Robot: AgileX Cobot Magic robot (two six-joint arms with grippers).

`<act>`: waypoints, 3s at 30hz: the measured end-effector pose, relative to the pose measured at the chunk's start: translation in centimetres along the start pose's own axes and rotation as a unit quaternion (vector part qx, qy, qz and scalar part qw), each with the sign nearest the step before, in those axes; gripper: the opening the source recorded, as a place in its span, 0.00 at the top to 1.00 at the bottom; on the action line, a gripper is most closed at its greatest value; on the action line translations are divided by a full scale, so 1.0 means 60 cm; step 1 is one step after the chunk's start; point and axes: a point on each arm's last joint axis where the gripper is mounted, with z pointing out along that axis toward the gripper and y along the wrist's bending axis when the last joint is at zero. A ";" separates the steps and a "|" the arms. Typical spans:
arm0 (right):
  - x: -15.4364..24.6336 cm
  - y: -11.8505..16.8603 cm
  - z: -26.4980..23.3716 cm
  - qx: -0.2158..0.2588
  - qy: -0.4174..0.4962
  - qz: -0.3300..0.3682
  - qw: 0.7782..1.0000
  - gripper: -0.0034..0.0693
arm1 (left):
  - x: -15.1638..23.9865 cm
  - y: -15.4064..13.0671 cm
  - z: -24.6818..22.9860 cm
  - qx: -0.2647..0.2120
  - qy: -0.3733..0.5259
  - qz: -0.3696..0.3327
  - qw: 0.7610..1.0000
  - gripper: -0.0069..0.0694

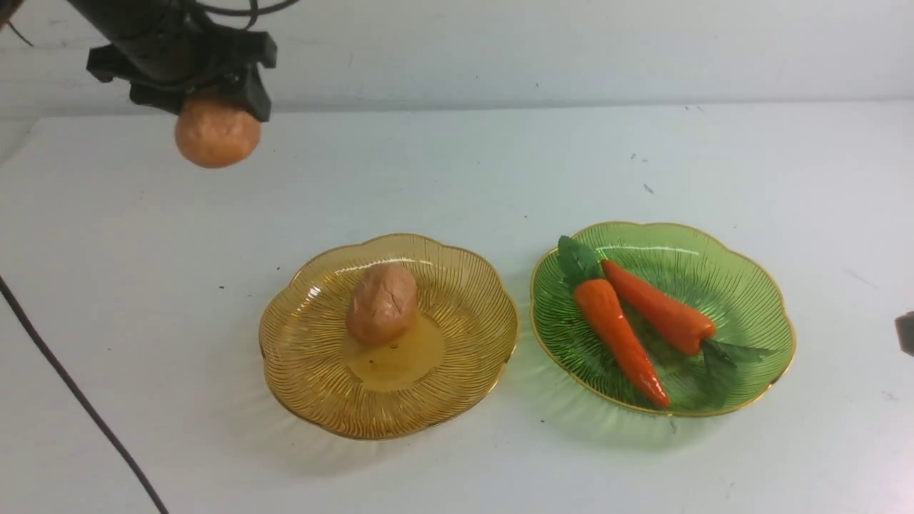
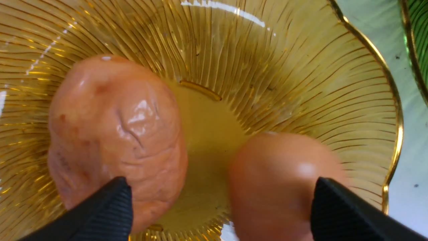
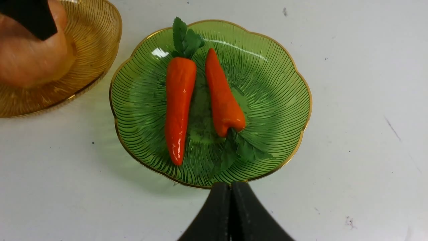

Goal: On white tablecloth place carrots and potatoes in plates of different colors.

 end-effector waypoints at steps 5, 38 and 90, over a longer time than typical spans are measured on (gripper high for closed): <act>0.012 0.003 -0.045 0.003 -0.026 -0.003 1.000 0.97 | -0.013 -0.003 -0.022 0.001 -0.027 -0.005 1.000 0.02; 0.179 0.026 -0.053 -0.011 -0.275 0.094 0.957 0.97 | -0.035 -0.010 -0.129 -0.011 -0.125 0.043 0.991 0.91; 0.297 0.011 0.028 0.116 -0.188 0.057 0.974 0.97 | 0.714 0.094 -0.234 -0.115 -0.566 -0.077 0.812 0.91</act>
